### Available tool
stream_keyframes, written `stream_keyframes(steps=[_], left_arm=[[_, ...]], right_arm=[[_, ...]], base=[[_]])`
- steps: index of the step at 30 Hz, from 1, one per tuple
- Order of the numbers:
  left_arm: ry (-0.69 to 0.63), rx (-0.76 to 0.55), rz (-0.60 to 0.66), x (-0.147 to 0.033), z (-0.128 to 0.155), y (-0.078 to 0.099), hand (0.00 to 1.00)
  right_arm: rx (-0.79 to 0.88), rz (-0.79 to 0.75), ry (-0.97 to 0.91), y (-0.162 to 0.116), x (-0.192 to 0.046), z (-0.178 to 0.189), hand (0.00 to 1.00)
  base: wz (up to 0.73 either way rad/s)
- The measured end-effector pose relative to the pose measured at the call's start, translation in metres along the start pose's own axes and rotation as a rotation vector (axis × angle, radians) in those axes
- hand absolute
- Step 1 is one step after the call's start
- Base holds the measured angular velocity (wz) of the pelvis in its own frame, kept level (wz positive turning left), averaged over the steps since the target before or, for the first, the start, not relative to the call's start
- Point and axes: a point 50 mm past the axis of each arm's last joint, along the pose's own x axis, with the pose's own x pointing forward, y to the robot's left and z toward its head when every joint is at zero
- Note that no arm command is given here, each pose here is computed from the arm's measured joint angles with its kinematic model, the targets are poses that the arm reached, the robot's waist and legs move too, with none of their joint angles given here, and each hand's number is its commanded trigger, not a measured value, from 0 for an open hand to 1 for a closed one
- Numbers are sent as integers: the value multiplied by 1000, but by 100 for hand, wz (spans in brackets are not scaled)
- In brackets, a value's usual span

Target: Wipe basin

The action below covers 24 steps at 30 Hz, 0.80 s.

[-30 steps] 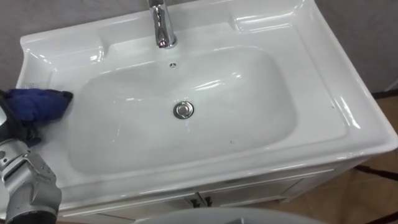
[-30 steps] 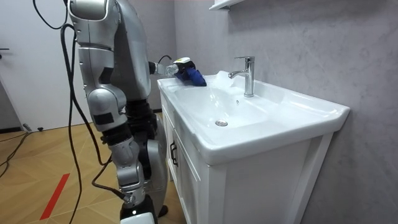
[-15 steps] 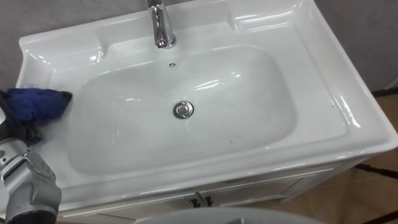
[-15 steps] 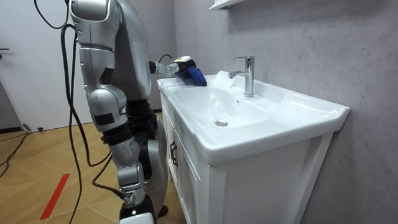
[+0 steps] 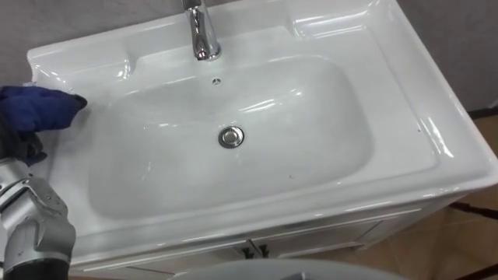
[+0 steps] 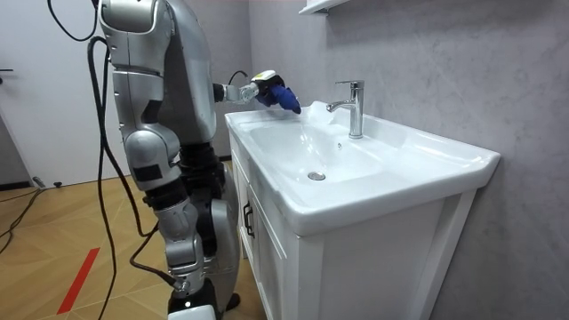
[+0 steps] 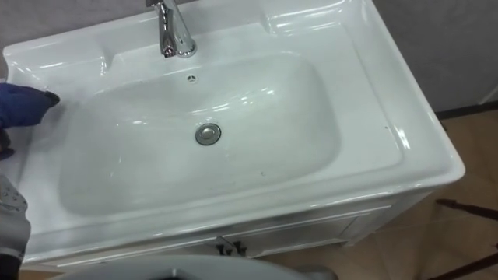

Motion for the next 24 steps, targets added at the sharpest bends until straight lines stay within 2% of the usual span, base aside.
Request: stream_keyframes(steps=[5, 6, 7, 8, 9, 24], left_arm=[[0, 0, 0, 0, 0, 0, 100], [0, 0, 0, 0, 0, 0, 89], [0, 0, 0, 0, 0, 0, 66], [0, 0, -1, 0, 0, 0, 17], [0, 0, -1, 0, 0, 0, 0], [32, -6, -101, -6, 0, -10, 0]], right_arm=[[1, -4, 2, 0, 0, -1, 0], [2, -5, 1, 0, 0, 0, 0], [2, -6, 1, 0, 0, 0, 0], [2, -9, 1, 0, 0, 0, 0], [2, -10, 1, -1, 0, 0, 0], [-1, -9, 4, -1, 0, -2, 0]], base=[[0], [0], [0], [0], [0], [0]])
